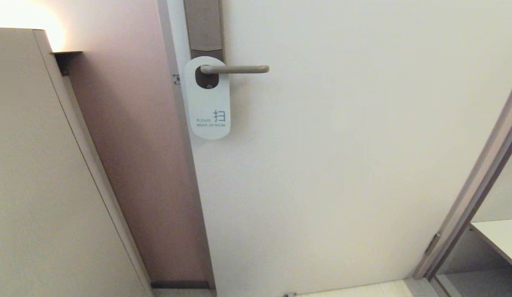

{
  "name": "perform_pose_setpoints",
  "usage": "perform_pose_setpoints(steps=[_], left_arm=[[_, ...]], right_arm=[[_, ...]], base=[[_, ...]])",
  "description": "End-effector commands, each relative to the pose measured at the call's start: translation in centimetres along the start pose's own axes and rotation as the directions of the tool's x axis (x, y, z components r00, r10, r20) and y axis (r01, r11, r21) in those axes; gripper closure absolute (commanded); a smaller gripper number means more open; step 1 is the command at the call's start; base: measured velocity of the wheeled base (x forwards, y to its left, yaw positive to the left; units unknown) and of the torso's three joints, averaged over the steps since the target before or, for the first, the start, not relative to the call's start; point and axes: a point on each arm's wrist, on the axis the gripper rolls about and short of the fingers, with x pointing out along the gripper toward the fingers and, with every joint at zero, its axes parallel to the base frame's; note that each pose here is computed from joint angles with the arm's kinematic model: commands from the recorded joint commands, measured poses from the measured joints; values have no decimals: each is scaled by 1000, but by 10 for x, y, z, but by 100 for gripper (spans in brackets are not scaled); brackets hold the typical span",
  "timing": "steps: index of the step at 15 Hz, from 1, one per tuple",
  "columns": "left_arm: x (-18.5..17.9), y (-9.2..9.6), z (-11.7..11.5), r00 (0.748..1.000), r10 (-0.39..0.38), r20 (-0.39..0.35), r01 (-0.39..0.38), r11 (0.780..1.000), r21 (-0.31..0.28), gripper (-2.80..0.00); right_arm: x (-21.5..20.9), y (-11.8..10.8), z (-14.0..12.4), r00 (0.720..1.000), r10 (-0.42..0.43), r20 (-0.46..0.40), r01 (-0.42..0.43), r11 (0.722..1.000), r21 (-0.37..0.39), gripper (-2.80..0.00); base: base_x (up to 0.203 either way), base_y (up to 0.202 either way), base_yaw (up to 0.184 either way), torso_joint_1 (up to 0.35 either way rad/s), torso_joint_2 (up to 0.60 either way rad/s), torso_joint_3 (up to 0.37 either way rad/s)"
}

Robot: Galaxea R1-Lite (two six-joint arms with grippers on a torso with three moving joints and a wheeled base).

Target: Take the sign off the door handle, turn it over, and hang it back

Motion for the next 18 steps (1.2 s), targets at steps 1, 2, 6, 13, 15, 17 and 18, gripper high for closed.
perform_pose_setpoints(steps=[1,2,6,13,15,17,18], left_arm=[[0,0,0,1000,0,2,0,1000,1,0],[0,0,0,1000,0,2,0,1000,1,0],[0,0,0,1000,0,2,0,1000,1,0],[0,0,0,1000,0,2,0,1000,1,0],[0,0,0,1000,0,0,0,1000,1,0],[0,0,0,1000,0,2,0,1000,1,0],[0,0,0,1000,0,1,0,1000,1,0]], right_arm=[[0,0,0,1000,1,0,-1,1000,0,0],[0,0,0,1000,1,0,-1,1000,0,0],[0,0,0,1000,1,0,-1,1000,0,0],[0,0,0,1000,1,0,-1,1000,-1,0],[0,0,0,1000,1,0,-1,1000,0,0],[0,0,0,1000,1,0,-1,1000,0,0],[0,0,0,1000,1,0,-1,1000,0,0]], base=[[0,0,0,0,0,0],[0,0,0,0,0,0],[0,0,0,0,0,0],[0,0,0,0,0,0],[0,0,0,0,0,0],[0,0,0,0,0,0],[0,0,0,0,0,0]])
